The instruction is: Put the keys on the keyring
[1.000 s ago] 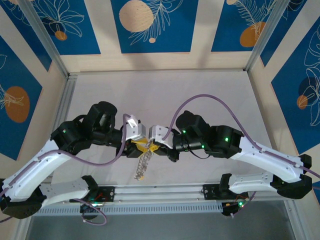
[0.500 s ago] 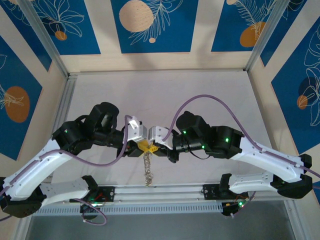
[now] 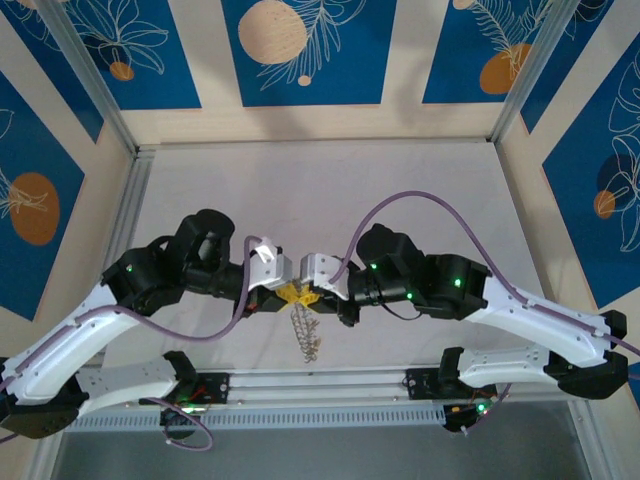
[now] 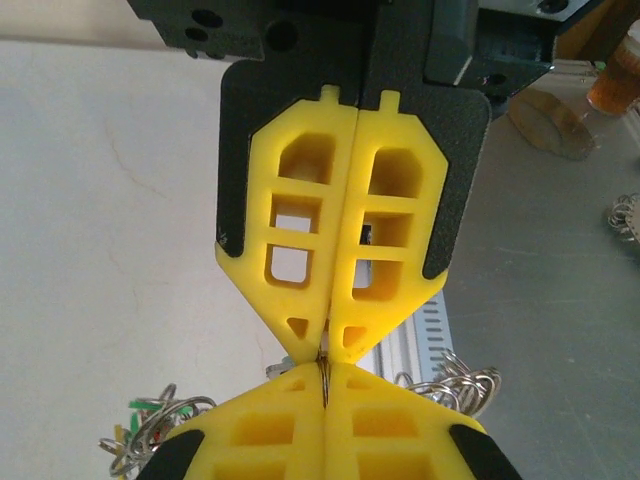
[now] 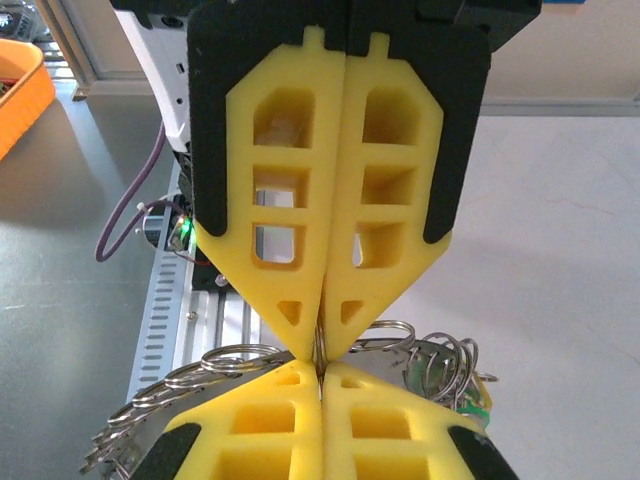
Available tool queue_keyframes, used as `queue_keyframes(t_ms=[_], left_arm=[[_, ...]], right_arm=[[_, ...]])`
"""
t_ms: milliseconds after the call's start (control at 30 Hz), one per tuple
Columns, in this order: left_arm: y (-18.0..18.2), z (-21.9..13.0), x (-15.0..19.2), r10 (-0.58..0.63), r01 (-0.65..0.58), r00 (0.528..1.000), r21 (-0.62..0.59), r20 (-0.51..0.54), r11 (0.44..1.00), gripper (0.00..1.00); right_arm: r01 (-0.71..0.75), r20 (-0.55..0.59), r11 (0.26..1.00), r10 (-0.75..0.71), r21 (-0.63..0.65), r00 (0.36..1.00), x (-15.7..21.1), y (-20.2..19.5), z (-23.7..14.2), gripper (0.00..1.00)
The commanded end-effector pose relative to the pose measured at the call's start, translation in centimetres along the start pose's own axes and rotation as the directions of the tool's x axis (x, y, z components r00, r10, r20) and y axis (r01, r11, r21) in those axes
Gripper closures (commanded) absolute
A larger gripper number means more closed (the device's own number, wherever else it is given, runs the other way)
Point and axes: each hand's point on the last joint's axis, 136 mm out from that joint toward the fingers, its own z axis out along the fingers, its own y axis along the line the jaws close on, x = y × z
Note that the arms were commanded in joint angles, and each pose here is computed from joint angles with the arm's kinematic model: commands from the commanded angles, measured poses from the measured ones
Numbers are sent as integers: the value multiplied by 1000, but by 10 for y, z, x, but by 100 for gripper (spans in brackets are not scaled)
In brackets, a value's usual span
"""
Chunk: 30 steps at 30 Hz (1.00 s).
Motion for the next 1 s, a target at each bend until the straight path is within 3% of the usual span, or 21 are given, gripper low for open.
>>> queue_keyframes(t_ms=[0,67,267,500,700,967], left_arm=[[-6,-4,-10,18,-19,997,7,75,1000,100],[-6,-4,-12,22,-22,994,1,103,1000,100],[-7,-5,-16,23,-24,991,2,134,1000,100],[-7,-7,-19,31,-30,988,-6,153,1000,100],[-7,-7,-18,32,-32,988,-7,153,999,100],[-7,-9,-19,52,-49,985,-22,166,999,100]], right_arm=[[26,137,1000,-24,-17,990,-28,7,-13,96],[18,136,1000,-14,-24,991,-24,8,-12,90],[-24,120,1000,25,-12,992,-16,4,-10,94],[-52,115,999,53,-16,992,-10,2,-8,85],[-77,116,997,77,-6,990,-8,-2,-9,85],[-136,99,990,138,-26,986,2,-3,-6,97]])
